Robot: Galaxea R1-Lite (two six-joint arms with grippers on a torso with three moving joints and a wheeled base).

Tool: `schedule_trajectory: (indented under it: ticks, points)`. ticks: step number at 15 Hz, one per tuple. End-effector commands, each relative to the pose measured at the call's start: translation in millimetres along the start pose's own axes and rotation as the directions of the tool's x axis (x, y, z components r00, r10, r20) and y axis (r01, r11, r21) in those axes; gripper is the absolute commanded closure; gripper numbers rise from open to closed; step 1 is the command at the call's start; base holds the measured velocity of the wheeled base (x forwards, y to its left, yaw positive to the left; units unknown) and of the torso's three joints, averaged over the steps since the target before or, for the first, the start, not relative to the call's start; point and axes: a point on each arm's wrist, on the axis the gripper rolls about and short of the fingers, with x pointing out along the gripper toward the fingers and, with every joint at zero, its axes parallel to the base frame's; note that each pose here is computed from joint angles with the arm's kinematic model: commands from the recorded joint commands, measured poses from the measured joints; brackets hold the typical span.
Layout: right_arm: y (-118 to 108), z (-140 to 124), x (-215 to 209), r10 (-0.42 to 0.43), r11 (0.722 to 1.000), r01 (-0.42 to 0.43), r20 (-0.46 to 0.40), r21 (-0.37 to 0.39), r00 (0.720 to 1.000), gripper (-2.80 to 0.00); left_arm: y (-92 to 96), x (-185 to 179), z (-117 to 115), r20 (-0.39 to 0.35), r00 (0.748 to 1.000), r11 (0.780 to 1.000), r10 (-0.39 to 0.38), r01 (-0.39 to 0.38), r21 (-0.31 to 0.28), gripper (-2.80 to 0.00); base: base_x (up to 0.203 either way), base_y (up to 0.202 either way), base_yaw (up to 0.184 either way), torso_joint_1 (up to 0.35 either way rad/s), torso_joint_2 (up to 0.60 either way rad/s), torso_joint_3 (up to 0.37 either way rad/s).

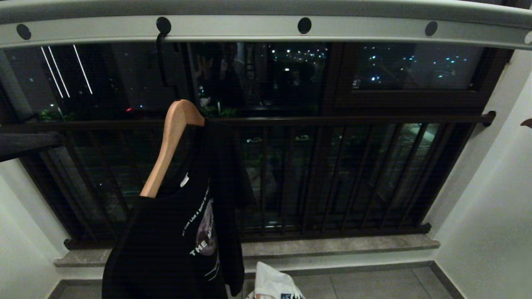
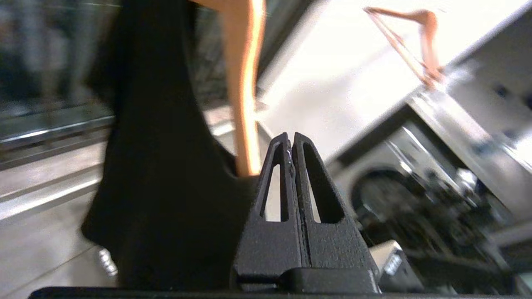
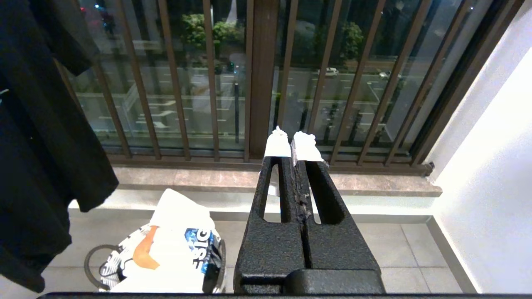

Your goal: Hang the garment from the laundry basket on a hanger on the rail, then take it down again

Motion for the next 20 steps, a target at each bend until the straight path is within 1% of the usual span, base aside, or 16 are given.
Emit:
schedule_trajectory:
  ticks: [1, 4, 7, 10, 12, 14, 17, 20]
  points:
    - [0, 0, 0, 0.0, 1.0, 0.0, -0.001, -0.001, 1.0, 0.0, 17.6, 8, 0, -0.032, 0.997, 0.997, -0.073, 0.072, -0.036, 0.0, 0.0, 0.0, 0.0, 0.0, 0.0, 0.0]
    - [0, 0, 0, 0.0, 1.0, 0.0, -0.001, -0.001, 1.0, 0.0, 33.1, 25, -3, -0.078, 0.985, 0.988, -0.153, 0.153, -0.013, 0.0, 0.0, 0.0, 0.0, 0.0, 0.0, 0.0]
    - [0, 0, 0, 0.0, 1.0, 0.0, -0.001, -0.001, 1.0, 0.0, 48.1, 34, -4, -0.097, 0.981, 0.986, -0.168, 0.167, -0.015, 0.0, 0.0, 0.0, 0.0, 0.0, 0.0, 0.0]
    - [0, 0, 0, 0.0, 1.0, 0.0, -0.001, -0.001, 1.0, 0.0, 62.5, 41, -7, -0.112, 0.978, 0.983, -0.174, 0.18, 0.043, 0.0, 0.0, 0.0, 0.0, 0.0, 0.0, 0.0]
    - [0, 0, 0, 0.0, 1.0, 0.0, -0.001, -0.001, 1.0, 0.0, 63.4, 48, -8, -0.127, 0.972, 0.978, -0.196, 0.203, 0.05, 0.0, 0.0, 0.0, 0.0, 0.0, 0.0, 0.0]
    - [0, 0, 0, 0.0, 1.0, 0.0, -0.001, -0.001, 1.0, 0.0, 63.5, 55, -6, -0.141, 0.967, 0.972, -0.214, 0.226, 0.071, 0.0, 0.0, 0.0, 0.0, 0.0, 0.0, 0.0]
    - [0, 0, 0, 0.0, 1.0, 0.0, -0.001, -0.001, 1.0, 0.0, 70.5, 64, -5, -0.159, 0.964, 0.972, -0.215, 0.228, 0.064, 0.0, 0.0, 0.0, 0.0, 0.0, 0.0, 0.0]
    - [0, 0, 0, 0.0, 1.0, 0.0, -0.001, -0.001, 1.0, 0.0, 73.0, 73, -2, -0.172, 0.956, 0.964, -0.237, 0.253, 0.08, 0.0, 0.0, 0.0, 0.0, 0.0, 0.0, 0.0]
